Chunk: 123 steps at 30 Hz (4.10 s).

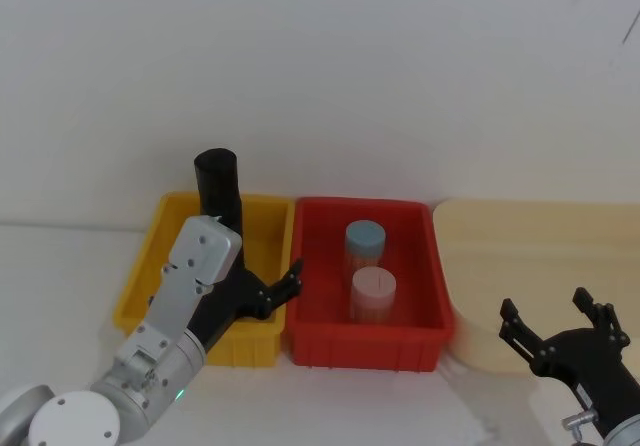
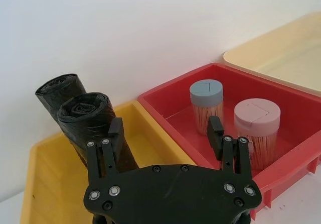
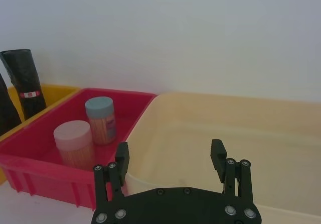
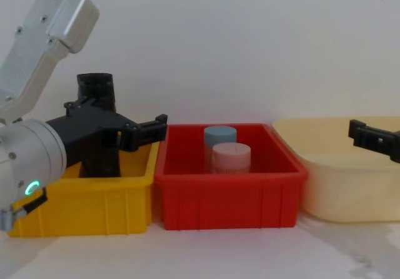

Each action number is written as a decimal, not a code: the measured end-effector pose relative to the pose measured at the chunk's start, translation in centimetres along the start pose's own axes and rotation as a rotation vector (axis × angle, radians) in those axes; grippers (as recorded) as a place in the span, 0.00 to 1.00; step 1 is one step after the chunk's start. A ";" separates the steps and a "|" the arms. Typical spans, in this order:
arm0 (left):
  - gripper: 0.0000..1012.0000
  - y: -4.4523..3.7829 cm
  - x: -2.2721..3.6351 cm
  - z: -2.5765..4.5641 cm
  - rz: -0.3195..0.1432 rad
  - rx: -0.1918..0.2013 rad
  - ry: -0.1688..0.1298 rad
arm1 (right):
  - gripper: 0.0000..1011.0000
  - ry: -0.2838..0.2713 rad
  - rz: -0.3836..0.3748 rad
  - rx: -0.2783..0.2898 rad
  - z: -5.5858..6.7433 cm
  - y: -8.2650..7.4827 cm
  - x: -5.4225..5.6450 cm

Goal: Pick up the garbage bag with the one hand and transfer it to the other hand.

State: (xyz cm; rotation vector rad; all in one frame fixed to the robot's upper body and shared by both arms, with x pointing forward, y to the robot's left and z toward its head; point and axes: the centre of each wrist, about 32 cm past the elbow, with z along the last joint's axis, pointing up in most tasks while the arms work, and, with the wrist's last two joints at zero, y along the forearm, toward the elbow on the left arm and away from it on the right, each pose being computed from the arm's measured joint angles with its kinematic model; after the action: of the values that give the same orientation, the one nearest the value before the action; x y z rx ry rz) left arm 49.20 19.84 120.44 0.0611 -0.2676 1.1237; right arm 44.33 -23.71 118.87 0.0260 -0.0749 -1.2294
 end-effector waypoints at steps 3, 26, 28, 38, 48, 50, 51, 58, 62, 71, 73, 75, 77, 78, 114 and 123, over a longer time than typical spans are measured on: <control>0.99 0.00 0.00 0.00 0.000 0.000 0.000 | 0.99 0.000 0.000 0.000 0.0 0.0 0.0; 0.99 0.00 0.00 0.00 0.000 0.000 0.000 | 0.99 -0.020 0.062 -0.021 0.4 -0.9 0.5; 0.99 0.00 0.00 0.00 0.000 0.000 0.000 | 0.99 -0.023 0.077 -0.024 0.5 -0.9 0.5; 0.99 0.00 0.00 0.00 0.000 0.000 0.000 | 0.99 -0.056 0.213 -0.034 1.2 -0.2 0.2; 0.99 0.00 0.00 0.00 0.000 0.000 0.000 | 0.99 -0.088 0.325 -0.073 1.8 2.0 -0.2; 0.99 0.00 0.00 0.00 0.000 0.000 0.000 | 0.99 -0.095 0.347 -0.090 2.1 2.7 -0.3; 0.99 0.00 0.00 0.00 0.000 0.000 0.000 | 0.99 -0.097 0.362 -0.108 2.3 3.1 -0.3; 0.99 0.00 0.00 0.00 0.000 0.000 0.000 | 0.99 -0.127 0.420 -0.187 3.8 5.2 -0.2; 0.99 0.00 0.00 0.00 0.000 0.000 0.000 | 0.99 -0.147 0.448 -0.230 4.7 6.3 0.0; 0.99 0.00 0.00 0.00 0.000 0.000 0.000 | 0.99 -0.185 0.484 -0.292 6.3 8.5 0.3; 0.99 0.00 0.00 0.00 0.000 0.000 0.000 | 0.99 -0.194 0.490 -0.302 6.7 9.1 0.2; 0.99 0.00 0.00 0.00 0.000 0.000 0.000 | 0.99 -0.201 0.494 -0.312 6.9 9.6 0.3; 0.99 0.00 0.00 0.00 0.000 0.000 0.000 | 0.99 -0.208 0.498 -0.322 7.1 10.1 0.2; 0.99 0.00 0.00 0.00 0.000 0.000 0.000 | 0.99 -0.210 0.500 -0.325 7.2 10.3 0.2; 0.99 0.00 0.00 0.00 0.000 0.000 0.000 | 0.99 -0.273 0.506 -0.423 6.6 16.3 -0.6; 0.99 0.00 0.00 0.00 0.000 0.000 0.000 | 0.93 -0.277 0.508 -0.430 6.5 16.7 -0.7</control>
State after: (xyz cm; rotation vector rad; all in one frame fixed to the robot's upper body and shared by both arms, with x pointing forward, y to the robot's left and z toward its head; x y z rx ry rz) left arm 49.20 19.84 120.44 0.0612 -0.2676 1.1237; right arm 59.33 -17.36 126.29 -0.5102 -0.0519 -0.7139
